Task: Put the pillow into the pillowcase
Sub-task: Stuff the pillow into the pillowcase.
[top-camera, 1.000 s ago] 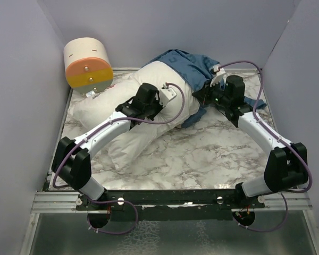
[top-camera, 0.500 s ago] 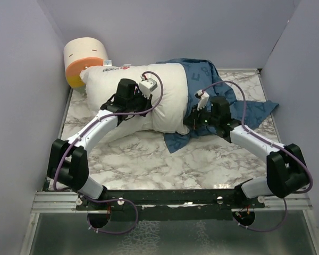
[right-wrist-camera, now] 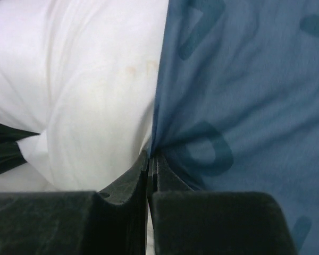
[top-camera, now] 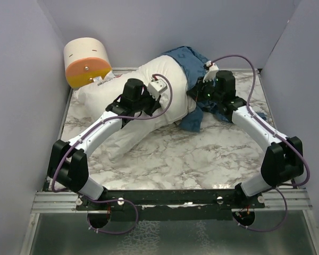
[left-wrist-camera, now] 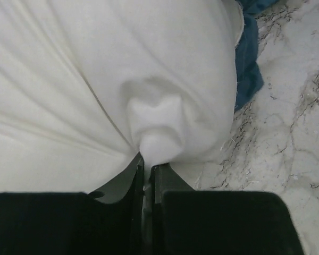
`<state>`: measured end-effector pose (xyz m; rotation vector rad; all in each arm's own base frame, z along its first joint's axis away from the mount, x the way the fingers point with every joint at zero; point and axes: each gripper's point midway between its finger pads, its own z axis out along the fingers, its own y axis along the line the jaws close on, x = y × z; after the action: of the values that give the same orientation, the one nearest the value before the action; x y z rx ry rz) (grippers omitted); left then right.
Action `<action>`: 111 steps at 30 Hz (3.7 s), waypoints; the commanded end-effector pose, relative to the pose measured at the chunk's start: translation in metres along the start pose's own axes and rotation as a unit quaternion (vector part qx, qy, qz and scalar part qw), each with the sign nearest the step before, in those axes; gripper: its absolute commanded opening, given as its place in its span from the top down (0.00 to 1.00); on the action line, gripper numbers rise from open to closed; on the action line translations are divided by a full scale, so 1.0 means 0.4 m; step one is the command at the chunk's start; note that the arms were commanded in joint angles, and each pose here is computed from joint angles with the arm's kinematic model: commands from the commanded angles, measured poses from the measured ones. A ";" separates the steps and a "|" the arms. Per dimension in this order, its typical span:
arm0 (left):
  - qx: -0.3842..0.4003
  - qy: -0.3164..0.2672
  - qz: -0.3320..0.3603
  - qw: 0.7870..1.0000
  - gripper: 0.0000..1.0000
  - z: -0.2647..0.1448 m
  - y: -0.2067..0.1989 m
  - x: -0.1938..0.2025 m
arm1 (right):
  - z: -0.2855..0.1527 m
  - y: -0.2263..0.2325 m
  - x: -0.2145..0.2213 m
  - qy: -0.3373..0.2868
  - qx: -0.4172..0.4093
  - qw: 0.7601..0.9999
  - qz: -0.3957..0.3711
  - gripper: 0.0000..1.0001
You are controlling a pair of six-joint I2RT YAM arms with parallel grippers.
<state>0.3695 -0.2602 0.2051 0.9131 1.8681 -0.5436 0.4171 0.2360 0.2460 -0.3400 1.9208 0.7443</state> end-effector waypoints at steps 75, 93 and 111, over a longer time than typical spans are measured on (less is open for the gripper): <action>-0.154 0.130 0.404 0.892 0.91 0.211 -0.053 0.124 | -0.175 -0.191 0.426 -0.131 0.144 0.920 0.340 0.15; -0.096 0.060 0.253 0.961 1.00 0.171 -0.009 0.023 | -0.076 -0.148 0.384 -0.148 0.010 0.945 0.291 0.97; 0.077 0.006 -0.018 0.997 1.00 0.319 -0.106 -0.099 | -0.049 0.137 0.478 0.039 -0.128 0.978 0.161 0.99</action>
<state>0.4366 -0.3589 0.1815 1.0385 1.8780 -0.4066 0.3061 0.2613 0.1784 -0.2029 1.7099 1.1262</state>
